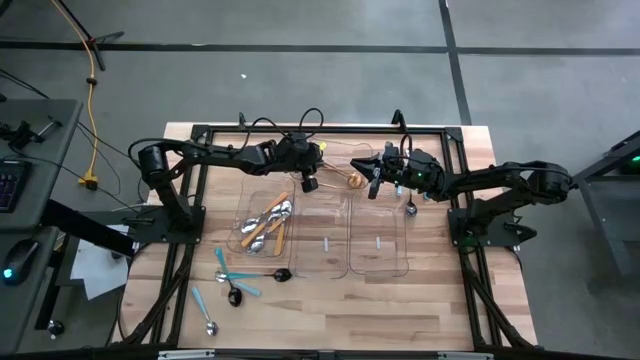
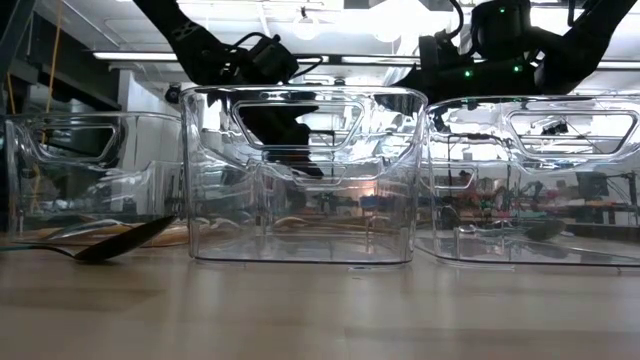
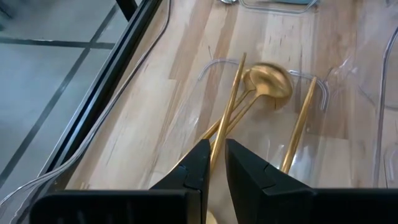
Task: Sort silverware by color (type)
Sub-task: Put the blue spoon into the right transparent bin
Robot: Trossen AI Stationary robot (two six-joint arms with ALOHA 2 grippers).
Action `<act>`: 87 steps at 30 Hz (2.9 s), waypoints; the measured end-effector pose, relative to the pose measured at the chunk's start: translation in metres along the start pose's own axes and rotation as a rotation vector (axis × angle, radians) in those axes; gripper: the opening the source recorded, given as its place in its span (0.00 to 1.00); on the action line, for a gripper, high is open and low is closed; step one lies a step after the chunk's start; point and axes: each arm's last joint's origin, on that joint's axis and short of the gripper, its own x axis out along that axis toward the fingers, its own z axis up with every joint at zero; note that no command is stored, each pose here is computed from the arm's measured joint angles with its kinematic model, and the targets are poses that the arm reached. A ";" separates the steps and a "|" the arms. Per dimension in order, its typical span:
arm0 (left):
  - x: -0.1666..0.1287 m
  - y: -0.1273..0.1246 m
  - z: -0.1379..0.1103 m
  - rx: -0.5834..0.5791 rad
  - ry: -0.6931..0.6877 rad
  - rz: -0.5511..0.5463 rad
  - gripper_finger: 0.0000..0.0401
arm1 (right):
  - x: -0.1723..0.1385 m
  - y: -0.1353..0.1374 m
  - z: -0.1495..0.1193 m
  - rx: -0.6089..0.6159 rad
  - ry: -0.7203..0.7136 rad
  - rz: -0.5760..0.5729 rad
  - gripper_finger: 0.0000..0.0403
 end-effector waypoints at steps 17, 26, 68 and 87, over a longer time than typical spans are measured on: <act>-0.094 0.002 0.022 0.007 -0.280 -0.207 0.08 | 0.000 0.000 -0.002 -0.026 0.026 -0.005 0.08; -0.200 0.001 -0.022 -0.065 -0.745 -0.192 0.00 | 0.000 0.000 0.000 -0.026 0.004 -0.001 0.08; -0.224 -0.009 -0.059 -0.099 -0.786 -0.187 0.00 | -0.045 -0.105 -0.036 0.099 0.359 -1.120 0.08; -0.224 -0.008 -0.059 -0.098 -0.794 -0.186 0.00 | -0.062 -0.119 -0.029 0.325 0.748 -1.138 0.08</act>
